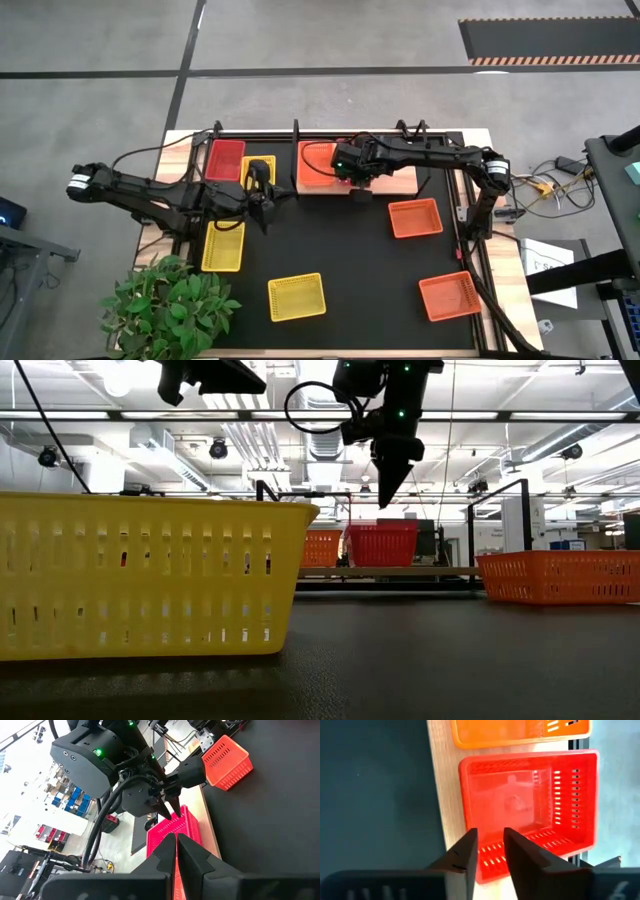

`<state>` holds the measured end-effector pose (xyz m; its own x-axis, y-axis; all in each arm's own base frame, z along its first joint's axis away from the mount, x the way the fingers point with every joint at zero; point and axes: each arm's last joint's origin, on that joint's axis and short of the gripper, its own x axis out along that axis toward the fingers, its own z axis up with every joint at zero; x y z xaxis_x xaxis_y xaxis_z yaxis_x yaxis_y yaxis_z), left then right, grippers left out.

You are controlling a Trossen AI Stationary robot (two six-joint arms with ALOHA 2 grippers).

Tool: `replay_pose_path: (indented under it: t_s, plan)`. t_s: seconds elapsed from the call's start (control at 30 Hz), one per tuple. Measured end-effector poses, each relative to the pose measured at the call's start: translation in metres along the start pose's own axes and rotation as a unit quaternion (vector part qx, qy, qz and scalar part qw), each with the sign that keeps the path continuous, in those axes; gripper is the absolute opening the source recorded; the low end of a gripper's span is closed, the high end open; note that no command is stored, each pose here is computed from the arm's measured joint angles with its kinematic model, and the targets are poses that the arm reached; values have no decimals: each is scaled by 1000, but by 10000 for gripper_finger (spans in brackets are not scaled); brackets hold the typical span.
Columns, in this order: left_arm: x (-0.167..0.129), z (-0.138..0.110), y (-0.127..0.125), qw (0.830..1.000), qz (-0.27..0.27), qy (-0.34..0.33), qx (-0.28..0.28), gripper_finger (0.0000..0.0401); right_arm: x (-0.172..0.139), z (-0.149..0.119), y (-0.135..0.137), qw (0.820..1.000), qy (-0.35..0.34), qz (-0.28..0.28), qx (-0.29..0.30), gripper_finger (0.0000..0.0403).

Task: Stack baskets on shelf by color
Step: Stack the bottom red basket on top of the red basket on the shelf, then put the top yellow basket on the shelf

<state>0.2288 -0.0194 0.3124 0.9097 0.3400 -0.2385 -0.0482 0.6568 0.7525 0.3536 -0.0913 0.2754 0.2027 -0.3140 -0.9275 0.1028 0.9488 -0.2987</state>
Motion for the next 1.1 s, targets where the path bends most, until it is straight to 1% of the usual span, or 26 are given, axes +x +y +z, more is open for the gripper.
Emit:
replay_pose_path:
  t_s: [0.13,0.27,0.37,0.43,0.53,0.6,0.7,0.87,1.0,1.1]
  plan:
    - [0,0,0,1000,0,0,-6,0,-8,-1,-2,1000,9,2,-4,127]
    - [0,0,0,1000,0,0,-10,0,-25,-4,-6,1000,14,8,17,133]
    - [0,-1,-1,1000,-1,1,-22,0,-37,-11,-4,999,-2,30,30,115]
    - [0,-1,-1,999,-2,2,-34,0,-44,-18,1,999,-21,30,25,95]
    - [1,-3,-3,998,-4,4,-55,0,-52,-29,13,997,-78,26,15,59]
    - [1,-4,-5,998,-6,9,-68,0,-56,-37,22,992,-125,23,7,37]
    - [2,-7,-8,994,-2,18,-108,0,-58,-48,33,978,-207,14,-8,13]
    - [2,-16,-14,977,16,60,-202,0,-53,-66,45,944,-328,-11,-29,12]
    - [-2,-19,-15,966,-6,111,-232,0,-45,-79,48,919,-391,-37,-47,13]
    - [-7,-20,-11,960,-17,145,-240,0,-42,-86,49,908,-413,-49,-53,13]
